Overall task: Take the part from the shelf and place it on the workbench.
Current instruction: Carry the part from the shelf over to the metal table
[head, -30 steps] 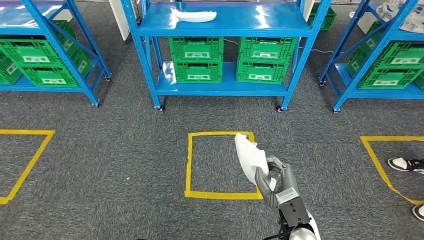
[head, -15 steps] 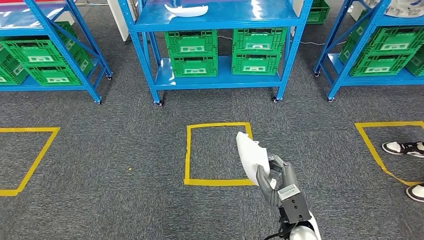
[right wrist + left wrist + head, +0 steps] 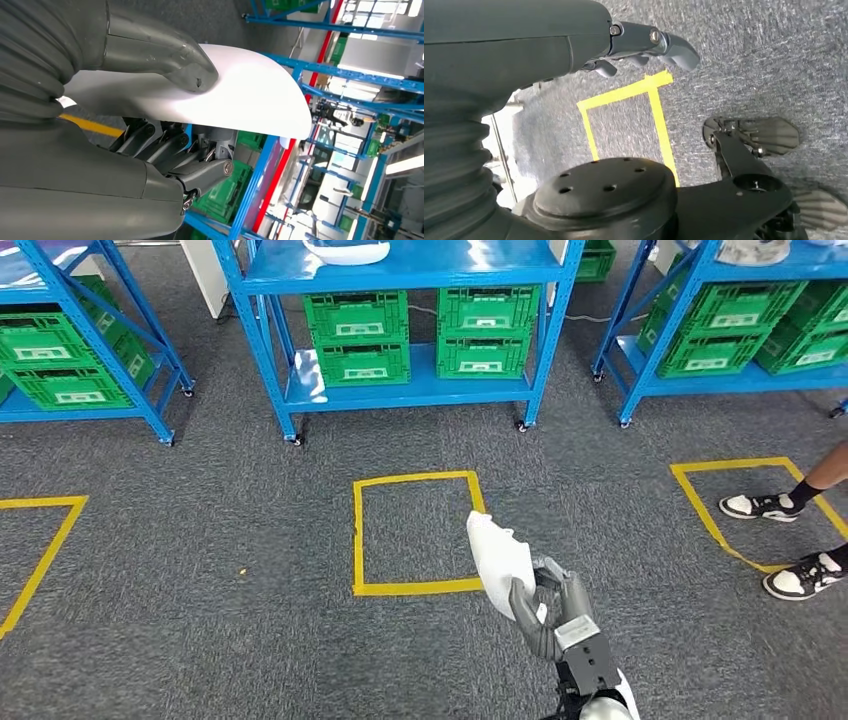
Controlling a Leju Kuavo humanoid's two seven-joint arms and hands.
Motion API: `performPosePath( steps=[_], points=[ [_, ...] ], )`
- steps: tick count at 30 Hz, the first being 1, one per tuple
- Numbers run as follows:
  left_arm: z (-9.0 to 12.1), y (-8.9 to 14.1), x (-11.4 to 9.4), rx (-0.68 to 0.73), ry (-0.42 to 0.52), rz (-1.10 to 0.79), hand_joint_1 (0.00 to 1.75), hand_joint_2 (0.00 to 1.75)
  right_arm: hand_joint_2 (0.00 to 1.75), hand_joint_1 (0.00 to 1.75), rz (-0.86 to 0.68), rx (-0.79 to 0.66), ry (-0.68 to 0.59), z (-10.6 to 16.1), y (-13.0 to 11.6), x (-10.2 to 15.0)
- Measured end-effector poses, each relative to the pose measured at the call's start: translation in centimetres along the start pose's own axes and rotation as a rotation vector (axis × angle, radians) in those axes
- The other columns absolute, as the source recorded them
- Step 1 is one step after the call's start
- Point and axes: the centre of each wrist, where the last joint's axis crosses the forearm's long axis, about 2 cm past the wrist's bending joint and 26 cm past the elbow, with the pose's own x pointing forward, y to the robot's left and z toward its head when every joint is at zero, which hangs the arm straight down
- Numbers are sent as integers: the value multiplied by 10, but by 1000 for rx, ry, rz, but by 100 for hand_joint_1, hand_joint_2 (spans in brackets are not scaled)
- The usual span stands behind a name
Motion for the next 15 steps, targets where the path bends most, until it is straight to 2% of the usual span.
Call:
performPosePath(
  steps=[15],
  points=[
    [0,-2,-3,-17,16,-29,0,175,175,175,25,-8,21,7,0,-2]
  ],
)
